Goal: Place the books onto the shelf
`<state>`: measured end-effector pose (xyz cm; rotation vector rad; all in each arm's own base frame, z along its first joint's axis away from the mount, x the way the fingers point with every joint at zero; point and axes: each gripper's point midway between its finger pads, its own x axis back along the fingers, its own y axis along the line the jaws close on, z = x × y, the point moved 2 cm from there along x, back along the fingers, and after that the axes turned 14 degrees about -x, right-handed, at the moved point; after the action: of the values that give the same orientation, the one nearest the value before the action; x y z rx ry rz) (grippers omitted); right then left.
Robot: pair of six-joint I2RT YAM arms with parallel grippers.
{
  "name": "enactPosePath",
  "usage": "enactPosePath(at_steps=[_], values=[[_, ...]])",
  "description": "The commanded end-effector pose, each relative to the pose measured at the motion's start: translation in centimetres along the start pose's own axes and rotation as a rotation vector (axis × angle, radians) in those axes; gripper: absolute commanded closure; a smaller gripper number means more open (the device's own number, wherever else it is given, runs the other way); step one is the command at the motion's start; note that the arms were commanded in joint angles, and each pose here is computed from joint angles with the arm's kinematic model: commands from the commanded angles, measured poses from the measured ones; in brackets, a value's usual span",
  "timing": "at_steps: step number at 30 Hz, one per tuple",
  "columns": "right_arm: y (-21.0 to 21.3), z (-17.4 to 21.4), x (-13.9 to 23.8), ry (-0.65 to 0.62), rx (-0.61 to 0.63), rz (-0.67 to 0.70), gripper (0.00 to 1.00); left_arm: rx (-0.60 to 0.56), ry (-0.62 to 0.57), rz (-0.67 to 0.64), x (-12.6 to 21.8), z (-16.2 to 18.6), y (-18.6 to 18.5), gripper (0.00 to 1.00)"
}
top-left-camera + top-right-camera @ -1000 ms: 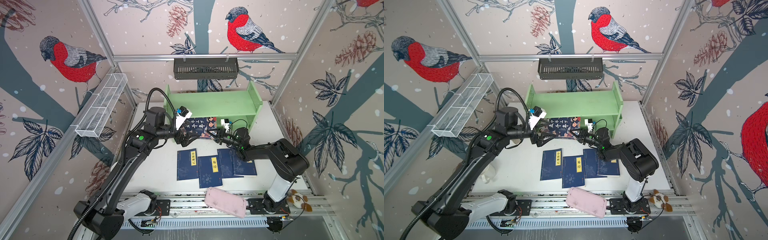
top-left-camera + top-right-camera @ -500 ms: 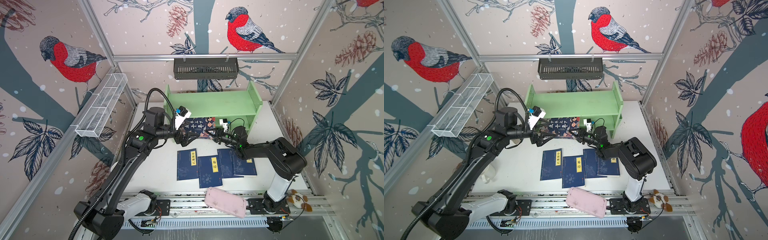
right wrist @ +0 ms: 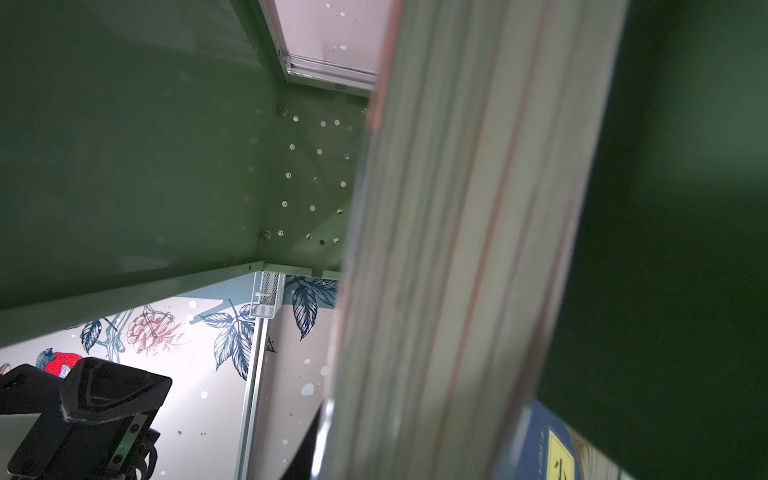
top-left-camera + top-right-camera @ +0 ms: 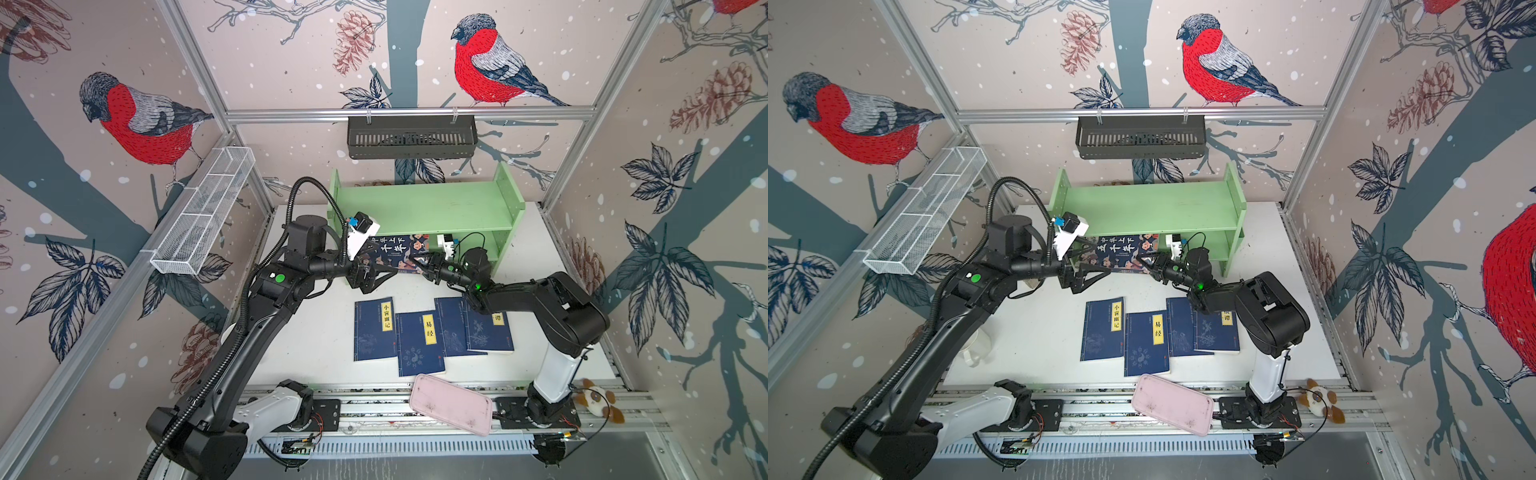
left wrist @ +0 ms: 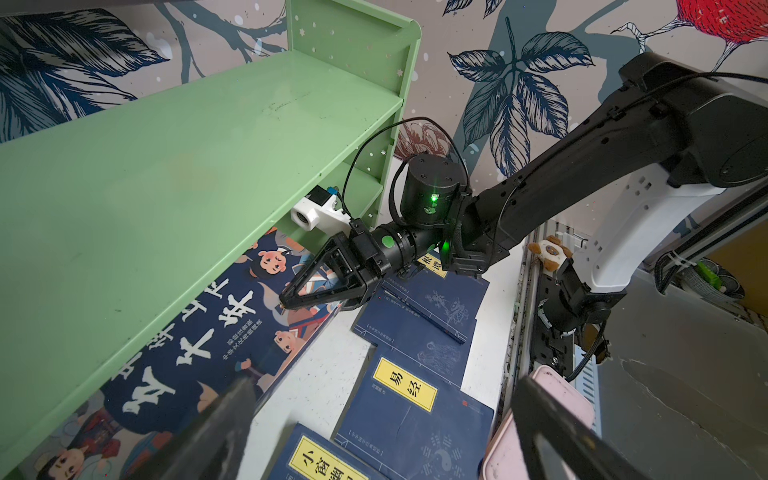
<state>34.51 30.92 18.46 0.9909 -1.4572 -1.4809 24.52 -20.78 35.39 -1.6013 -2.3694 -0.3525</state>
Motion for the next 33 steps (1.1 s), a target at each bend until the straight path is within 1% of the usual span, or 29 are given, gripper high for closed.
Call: enactPosePath(at_steps=[1, 3, 5, 15, 21, 25, 31, 33], values=[[3.5, -0.1, -0.3, 0.002, 0.106, -0.133, 0.72, -0.026, -0.039, 0.009, 0.2, -0.8, -0.1, 0.03], [3.4, -0.3, -0.4, 0.0, 0.102, -0.131, 0.64, -0.024, -0.04, 0.013, 0.2, -0.8, -0.1, 0.03], [3.3, -0.4, -0.5, -0.002, 0.097, -0.126, 0.6, -0.024, -0.041, 0.012, 0.2, -0.8, -0.1, 0.03], [2.5, -0.7, -0.5, -0.026, 0.074, -0.072, 0.35, -0.02, -0.043, 0.012, 0.2, -0.7, 0.0, 0.03], [1.5, -0.9, 0.0, -0.054, 0.062, 0.008, 0.3, -0.015, -0.042, 0.011, 0.2, -0.7, 0.1, 0.03], [0.4, -1.2, 0.5, -0.079, 0.031, 0.073, 0.28, -0.013, -0.042, 0.009, 0.2, -0.7, 0.1, 0.03], [-0.3, -1.3, 1.3, -0.1, 0.004, 0.1, 0.26, -0.014, -0.042, 0.005, 0.3, -0.6, 0.0, 0.03], [-0.4, -1.3, 1.3, -0.103, 0.005, 0.113, 0.28, -0.013, -0.042, 0.004, 0.3, -0.5, 0.0, 0.03]])
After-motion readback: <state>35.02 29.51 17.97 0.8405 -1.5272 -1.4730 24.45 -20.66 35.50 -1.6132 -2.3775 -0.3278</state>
